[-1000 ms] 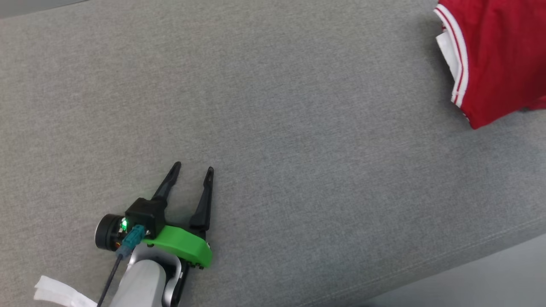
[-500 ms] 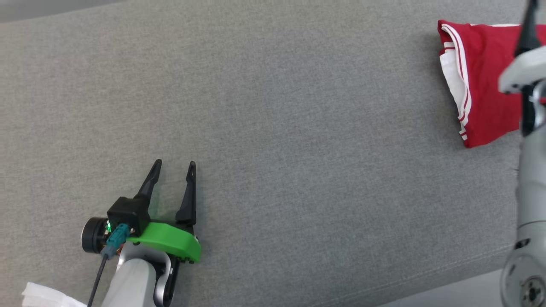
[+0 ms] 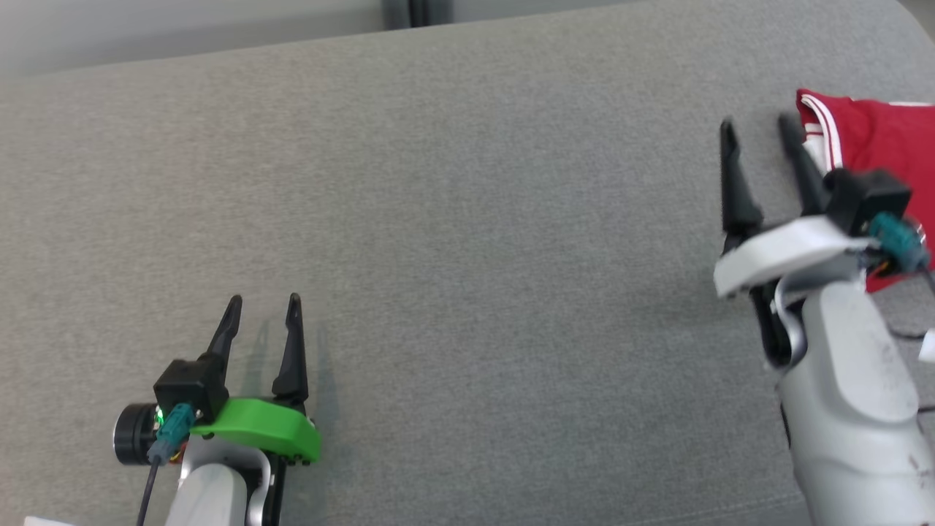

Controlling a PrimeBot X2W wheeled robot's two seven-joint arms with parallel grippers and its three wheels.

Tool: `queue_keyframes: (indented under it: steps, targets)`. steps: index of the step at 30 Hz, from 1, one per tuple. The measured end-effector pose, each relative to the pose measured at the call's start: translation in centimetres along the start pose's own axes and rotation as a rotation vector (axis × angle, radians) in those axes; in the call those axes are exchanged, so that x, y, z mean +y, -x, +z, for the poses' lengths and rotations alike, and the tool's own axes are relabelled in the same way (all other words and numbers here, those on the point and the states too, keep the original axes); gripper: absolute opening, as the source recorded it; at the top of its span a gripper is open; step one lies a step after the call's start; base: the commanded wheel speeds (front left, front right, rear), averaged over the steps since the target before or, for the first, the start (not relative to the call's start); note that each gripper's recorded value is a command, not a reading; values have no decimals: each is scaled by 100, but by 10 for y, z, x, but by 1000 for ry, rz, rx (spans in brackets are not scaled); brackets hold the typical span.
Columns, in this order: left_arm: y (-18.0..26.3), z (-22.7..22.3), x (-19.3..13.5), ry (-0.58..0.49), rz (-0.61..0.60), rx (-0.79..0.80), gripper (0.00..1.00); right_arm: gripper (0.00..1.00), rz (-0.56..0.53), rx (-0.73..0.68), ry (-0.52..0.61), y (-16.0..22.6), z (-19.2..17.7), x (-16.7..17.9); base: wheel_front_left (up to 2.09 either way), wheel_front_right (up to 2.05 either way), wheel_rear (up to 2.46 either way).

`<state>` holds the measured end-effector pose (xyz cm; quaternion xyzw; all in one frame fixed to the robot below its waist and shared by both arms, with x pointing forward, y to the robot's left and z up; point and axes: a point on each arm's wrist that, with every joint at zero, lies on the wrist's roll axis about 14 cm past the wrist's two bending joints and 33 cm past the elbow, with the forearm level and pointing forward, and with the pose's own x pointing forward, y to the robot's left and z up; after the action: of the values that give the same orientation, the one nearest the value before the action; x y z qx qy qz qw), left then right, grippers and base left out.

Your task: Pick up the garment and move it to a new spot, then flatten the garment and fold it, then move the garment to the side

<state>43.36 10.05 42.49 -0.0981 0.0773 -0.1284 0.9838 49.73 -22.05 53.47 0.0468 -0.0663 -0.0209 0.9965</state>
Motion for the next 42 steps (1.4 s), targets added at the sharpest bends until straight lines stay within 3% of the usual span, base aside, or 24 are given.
queue_keyframes:
  steps: [11,26,27,33,42]
  targets:
    - [59,11,46,-8,186,-28,100,100,49,116,-76,60,-39,26,0,0,0]
    - [104,18,49,33,235,-75,100,100,50,178,-88,115,-53,26,0,0,0]
    - [105,19,49,36,232,-78,0,0,52,178,-88,115,-53,27,0,0,0]
    - [111,-3,49,70,249,-10,0,0,27,271,-121,134,-79,25,0,0,0]
    - [112,-1,57,235,293,-24,0,0,-32,271,-280,132,-75,19,0,0,0]
